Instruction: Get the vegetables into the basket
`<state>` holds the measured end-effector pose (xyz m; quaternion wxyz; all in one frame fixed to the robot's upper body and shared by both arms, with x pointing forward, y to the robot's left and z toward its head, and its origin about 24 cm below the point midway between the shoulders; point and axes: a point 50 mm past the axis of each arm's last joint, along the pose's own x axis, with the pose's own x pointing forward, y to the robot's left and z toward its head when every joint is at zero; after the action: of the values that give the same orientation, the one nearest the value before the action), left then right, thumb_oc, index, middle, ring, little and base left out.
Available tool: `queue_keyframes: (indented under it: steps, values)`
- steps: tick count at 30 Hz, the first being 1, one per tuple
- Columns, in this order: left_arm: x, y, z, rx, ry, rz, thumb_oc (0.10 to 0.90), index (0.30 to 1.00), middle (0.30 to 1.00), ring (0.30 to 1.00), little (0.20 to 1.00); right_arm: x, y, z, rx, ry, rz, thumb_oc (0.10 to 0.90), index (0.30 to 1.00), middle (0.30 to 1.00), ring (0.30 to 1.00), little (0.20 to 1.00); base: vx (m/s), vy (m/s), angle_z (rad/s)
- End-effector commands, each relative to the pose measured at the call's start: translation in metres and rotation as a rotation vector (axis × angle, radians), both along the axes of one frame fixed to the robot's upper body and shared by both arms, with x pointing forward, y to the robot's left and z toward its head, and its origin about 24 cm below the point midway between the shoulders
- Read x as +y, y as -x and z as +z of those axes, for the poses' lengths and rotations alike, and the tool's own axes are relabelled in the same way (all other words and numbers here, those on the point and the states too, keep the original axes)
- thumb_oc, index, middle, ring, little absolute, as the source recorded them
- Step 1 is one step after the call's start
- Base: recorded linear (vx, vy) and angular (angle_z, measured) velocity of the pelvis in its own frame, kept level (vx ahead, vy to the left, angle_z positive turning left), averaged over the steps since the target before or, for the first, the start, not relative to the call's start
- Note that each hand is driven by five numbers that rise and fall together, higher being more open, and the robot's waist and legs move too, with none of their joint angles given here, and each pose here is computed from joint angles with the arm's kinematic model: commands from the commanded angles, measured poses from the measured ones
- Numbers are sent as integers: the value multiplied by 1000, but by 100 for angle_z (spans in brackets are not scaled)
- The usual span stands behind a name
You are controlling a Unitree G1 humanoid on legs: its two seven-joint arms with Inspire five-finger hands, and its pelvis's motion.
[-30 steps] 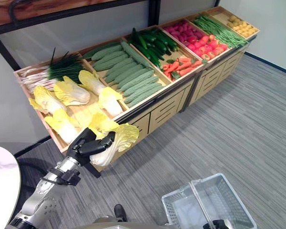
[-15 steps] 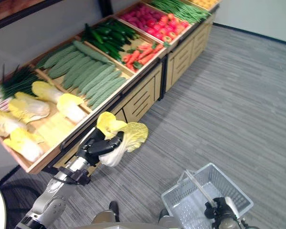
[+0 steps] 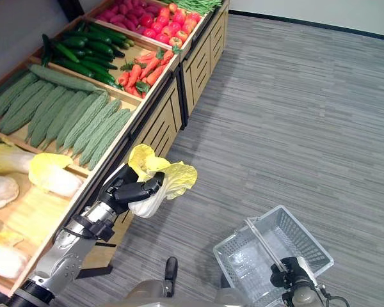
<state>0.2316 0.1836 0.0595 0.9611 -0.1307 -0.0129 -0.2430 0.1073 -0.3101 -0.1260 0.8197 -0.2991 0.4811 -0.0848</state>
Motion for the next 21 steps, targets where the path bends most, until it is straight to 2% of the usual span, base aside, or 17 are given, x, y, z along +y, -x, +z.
queue_keyframes:
  steps: [1, 7, 10, 15, 21]
  values:
    - [-13, -2, 53, -283, 123, -62, 400, 300, 300, 300, 300, -24, -21, 21, -99, 76, -8, 400, 300, 300, 300, 300, -33, 125, -28]
    - [-7, -4, 51, -262, 90, -53, 400, 300, 300, 300, 300, -17, -45, 27, -145, 90, 37, 400, 300, 300, 300, 300, -75, 61, -63]
    - [-7, -4, 50, -254, 88, -58, 400, 300, 300, 300, 300, -13, -45, 25, -141, 81, 58, 400, 300, 300, 300, 300, 4, -48, -89]
    - [-2, -1, 45, -234, 73, -56, 400, 300, 300, 300, 300, -15, -44, 26, -138, 89, 76, 400, 300, 300, 300, 300, 26, -152, -18]
    - [-8, -2, 40, -210, 86, -68, 400, 300, 300, 300, 300, -38, -62, 50, -199, 179, 104, 400, 300, 300, 300, 300, 3, -156, -8]
